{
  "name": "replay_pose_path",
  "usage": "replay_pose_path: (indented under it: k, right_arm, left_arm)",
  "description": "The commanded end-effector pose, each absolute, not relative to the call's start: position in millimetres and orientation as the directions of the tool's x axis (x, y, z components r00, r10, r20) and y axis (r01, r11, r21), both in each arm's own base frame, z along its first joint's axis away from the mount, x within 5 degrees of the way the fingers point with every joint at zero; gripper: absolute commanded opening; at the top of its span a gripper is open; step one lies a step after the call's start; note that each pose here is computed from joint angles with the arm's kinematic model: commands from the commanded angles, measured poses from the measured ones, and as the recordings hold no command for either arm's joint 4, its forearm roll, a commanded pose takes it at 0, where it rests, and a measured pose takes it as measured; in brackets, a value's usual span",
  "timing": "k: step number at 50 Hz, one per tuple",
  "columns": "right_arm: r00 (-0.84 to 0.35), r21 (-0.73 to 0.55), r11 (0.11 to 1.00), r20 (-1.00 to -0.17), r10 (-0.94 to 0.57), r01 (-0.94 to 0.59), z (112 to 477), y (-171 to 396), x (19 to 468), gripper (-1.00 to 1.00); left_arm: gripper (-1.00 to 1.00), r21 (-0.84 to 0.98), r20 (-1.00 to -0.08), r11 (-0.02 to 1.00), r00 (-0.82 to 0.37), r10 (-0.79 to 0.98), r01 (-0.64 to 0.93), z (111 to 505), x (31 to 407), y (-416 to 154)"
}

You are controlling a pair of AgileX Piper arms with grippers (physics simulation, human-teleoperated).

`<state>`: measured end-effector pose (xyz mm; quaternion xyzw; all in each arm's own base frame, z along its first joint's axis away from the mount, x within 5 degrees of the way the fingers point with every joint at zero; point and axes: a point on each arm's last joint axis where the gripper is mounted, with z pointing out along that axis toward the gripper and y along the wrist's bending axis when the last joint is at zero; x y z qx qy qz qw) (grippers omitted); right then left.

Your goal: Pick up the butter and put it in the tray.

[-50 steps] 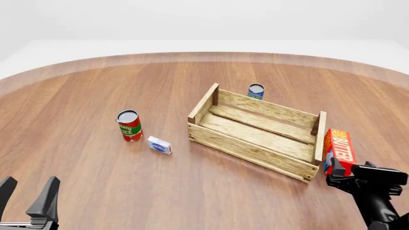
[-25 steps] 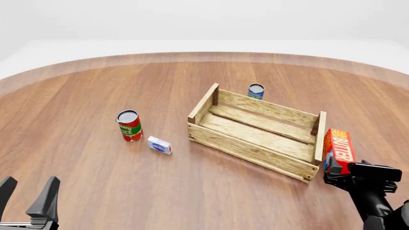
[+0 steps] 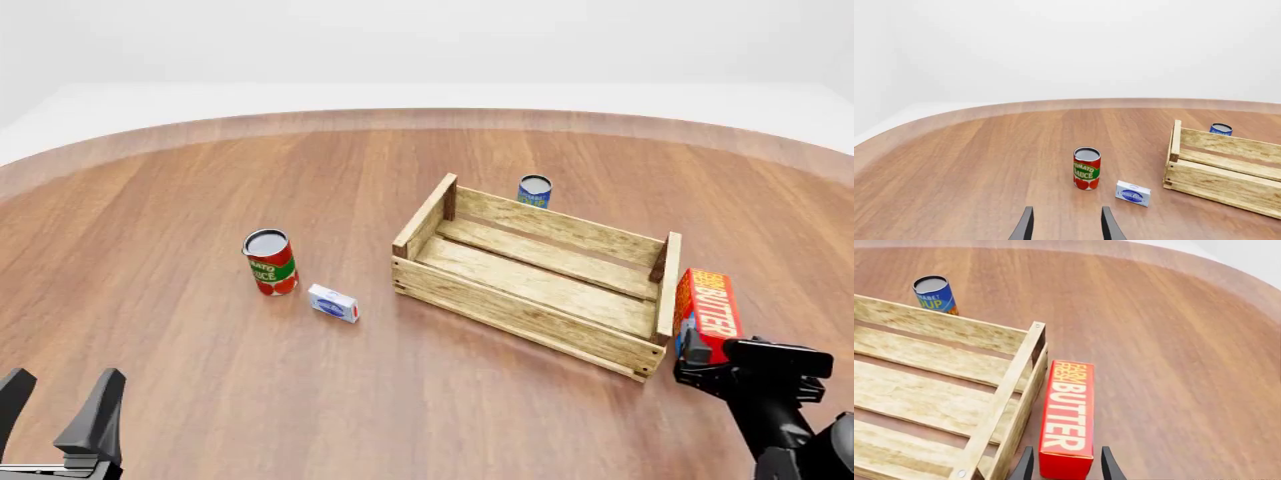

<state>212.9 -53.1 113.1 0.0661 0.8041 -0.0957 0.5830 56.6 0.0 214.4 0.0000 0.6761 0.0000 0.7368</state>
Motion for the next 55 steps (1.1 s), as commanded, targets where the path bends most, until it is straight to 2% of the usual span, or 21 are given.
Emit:
replay_pose_path:
  k: [1,55]
  right_arm:
    - [-0.321,-0.078,0.973,-0.947,-0.003,0.219,110.3,-54.0,214.2,1.0]
    - [-0.345,-0.08,0.975,-0.939,-0.003,0.209,99.1,-55.5,226.3,1.0]
  left_arm:
    - [1.0,0.0,-0.996,1.0,0.086,0.0,0.0,214.4,56.6,0.0]
    - [1.0,0.0,-0.996,1.0,0.086,0.0,0.0,214.4,56.6,0.0]
